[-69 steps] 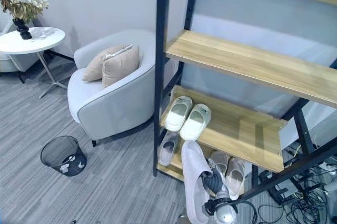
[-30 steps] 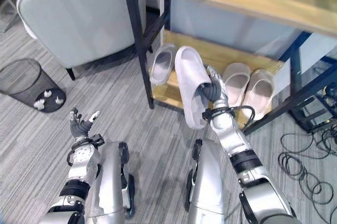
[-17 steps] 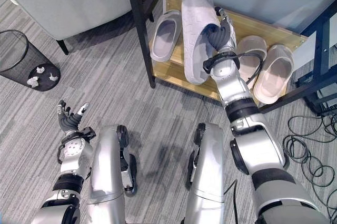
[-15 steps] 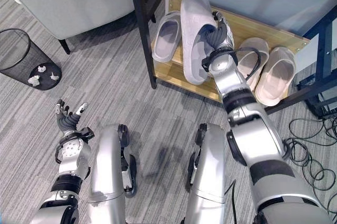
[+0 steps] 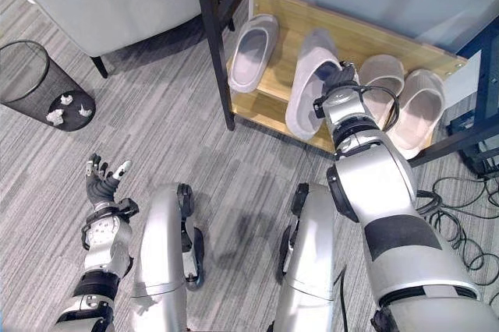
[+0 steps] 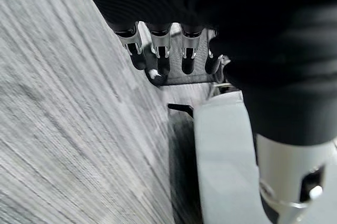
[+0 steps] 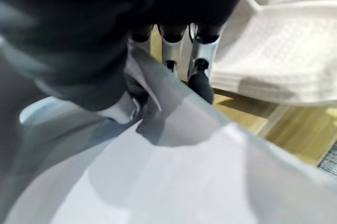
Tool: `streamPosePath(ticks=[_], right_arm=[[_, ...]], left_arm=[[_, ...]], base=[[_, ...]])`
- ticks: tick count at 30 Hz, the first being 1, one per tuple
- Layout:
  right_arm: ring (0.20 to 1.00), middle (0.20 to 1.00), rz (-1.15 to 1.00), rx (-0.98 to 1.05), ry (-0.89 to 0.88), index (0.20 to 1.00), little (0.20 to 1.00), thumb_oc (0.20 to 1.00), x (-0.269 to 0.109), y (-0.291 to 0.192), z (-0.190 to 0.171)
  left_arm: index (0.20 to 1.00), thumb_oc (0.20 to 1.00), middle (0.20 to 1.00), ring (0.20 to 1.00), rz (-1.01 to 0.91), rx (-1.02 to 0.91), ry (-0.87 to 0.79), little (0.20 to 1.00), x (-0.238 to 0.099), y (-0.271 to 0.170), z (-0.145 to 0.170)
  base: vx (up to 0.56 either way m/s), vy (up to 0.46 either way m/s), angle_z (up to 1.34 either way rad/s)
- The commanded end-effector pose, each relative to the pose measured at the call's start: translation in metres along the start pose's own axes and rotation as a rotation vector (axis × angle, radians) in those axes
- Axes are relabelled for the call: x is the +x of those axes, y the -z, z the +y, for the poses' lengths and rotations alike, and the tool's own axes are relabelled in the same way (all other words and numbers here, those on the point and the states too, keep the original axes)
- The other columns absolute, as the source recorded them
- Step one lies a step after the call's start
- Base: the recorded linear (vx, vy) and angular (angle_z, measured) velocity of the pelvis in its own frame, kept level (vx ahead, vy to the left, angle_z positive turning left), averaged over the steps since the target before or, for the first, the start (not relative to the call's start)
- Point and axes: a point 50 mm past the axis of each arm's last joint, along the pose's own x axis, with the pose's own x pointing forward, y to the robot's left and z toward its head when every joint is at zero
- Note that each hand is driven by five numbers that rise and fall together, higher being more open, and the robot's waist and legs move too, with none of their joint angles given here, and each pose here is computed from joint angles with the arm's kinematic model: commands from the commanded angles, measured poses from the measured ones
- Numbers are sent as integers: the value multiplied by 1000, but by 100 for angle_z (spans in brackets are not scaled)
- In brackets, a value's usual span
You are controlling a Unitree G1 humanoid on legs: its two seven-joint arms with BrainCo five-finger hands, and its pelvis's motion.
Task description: Arrange the slippers neatly on the shoe rack.
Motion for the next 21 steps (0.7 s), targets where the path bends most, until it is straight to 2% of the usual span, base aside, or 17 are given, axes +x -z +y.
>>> streamPosePath(ticks=[1, 11, 17, 18, 19, 20, 21], right_arm=[[200, 200, -178, 72, 109, 200, 200, 200, -5, -65, -38], [200, 200, -208, 74, 185, 200, 200, 200, -8, -82, -72], [200, 200, -200, 138, 253, 200, 200, 200, -9, -84, -95], [200, 200, -202, 198, 245, 200, 200, 200, -10, -86, -96], [244, 244, -201, 267, 240, 244, 244, 244, -10, -88, -97], [793, 793, -204, 378, 246, 793, 793, 793, -11, -92, -101], [1000, 1000, -204, 379, 246, 1000, 1000, 1000, -11, -92, -101]], left_arm=[[1000, 1000, 1000, 1000, -198, -28, 61, 1000, 12, -43, -12], [1000, 1000, 1000, 1000, -249, 36, 112, 1000, 15, -53, -8], [1000, 1000, 1000, 1000, -293, 138, 186, 1000, 7, -62, -6], [1000, 1000, 1000, 1000, -297, 143, 191, 1000, 7, -63, -7], [1000, 1000, 1000, 1000, -303, 156, 194, 1000, 7, -64, -5], [1000, 1000, 1000, 1000, -289, 168, 200, 1000, 5, -59, -3], [1000, 1000, 1000, 1000, -289, 169, 201, 1000, 5, -59, -3]], base=[[-17, -9, 4], [-28, -14, 4], [-19, -22, 9], [0, -11, 9], [7, -22, 7], [0, 0, 0], [0, 0, 0]])
